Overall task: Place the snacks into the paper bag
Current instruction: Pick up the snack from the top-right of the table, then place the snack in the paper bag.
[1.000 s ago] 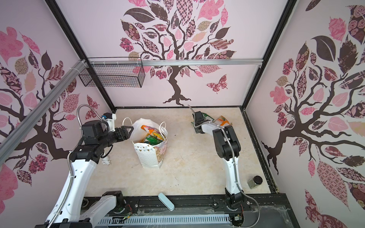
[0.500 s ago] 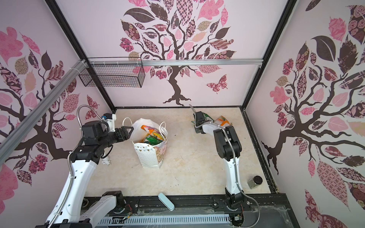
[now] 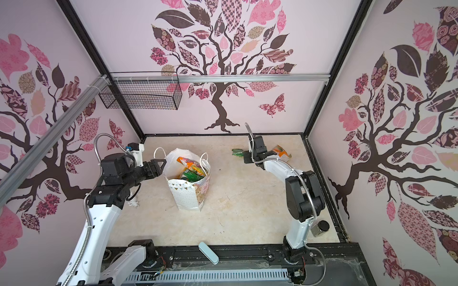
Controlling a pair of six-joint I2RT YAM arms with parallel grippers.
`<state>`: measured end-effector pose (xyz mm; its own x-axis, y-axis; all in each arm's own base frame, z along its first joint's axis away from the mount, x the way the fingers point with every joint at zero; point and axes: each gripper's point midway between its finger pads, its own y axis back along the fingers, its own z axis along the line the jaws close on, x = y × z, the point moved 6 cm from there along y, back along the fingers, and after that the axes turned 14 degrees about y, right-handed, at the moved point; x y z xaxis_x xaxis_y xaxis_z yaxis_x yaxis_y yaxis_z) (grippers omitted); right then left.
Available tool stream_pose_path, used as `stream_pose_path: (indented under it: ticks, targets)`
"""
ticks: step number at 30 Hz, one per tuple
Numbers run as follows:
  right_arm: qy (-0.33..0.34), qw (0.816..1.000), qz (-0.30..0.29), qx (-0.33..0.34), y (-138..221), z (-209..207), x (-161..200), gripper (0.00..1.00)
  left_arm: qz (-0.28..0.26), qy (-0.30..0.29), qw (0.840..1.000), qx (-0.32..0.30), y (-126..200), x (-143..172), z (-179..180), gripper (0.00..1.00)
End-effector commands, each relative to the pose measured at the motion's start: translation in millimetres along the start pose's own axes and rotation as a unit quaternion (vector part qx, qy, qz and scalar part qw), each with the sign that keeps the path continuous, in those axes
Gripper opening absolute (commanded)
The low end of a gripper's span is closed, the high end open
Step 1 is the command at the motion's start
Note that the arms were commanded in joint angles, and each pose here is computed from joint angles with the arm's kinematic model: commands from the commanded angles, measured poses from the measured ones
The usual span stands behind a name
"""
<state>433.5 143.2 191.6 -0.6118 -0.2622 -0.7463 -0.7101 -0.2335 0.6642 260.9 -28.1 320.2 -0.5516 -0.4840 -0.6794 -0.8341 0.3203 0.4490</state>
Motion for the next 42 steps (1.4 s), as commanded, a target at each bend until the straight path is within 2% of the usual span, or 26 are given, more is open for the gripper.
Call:
stream_pose_path:
  ticks: [1, 8, 13, 22, 37, 42]
  targets:
    - [-0.013, 0.997, -0.067, -0.022, 36, 4, -31, 0.00, -0.004, -0.001, 1.000, -0.006, -2, 3, 5, 0.68]
    - [-0.022, 0.993, -0.101, -0.056, 66, 10, -45, 0.00, -0.008, -0.003, 1.000, -0.008, 0, 2, 5, 0.68]
    - [-0.022, 0.989, -0.132, -0.057, 92, 10, -58, 0.00, -0.008, -0.002, 1.000, -0.006, 0, 3, 5, 0.68]
    - [-0.018, 0.977, -0.196, -0.084, 142, 15, -82, 0.00, -0.008, -0.001, 1.000, -0.002, 0, 3, 4, 0.68]
    - [0.007, 0.938, -0.283, -0.198, 231, 40, -122, 0.00, -0.005, 0.003, 1.000, -0.001, -2, 4, 5, 0.68]
    - [0.035, 0.923, -0.309, -0.227, 259, 60, -131, 0.00, -0.002, 0.004, 1.000, -0.002, -3, 3, 5, 0.68]
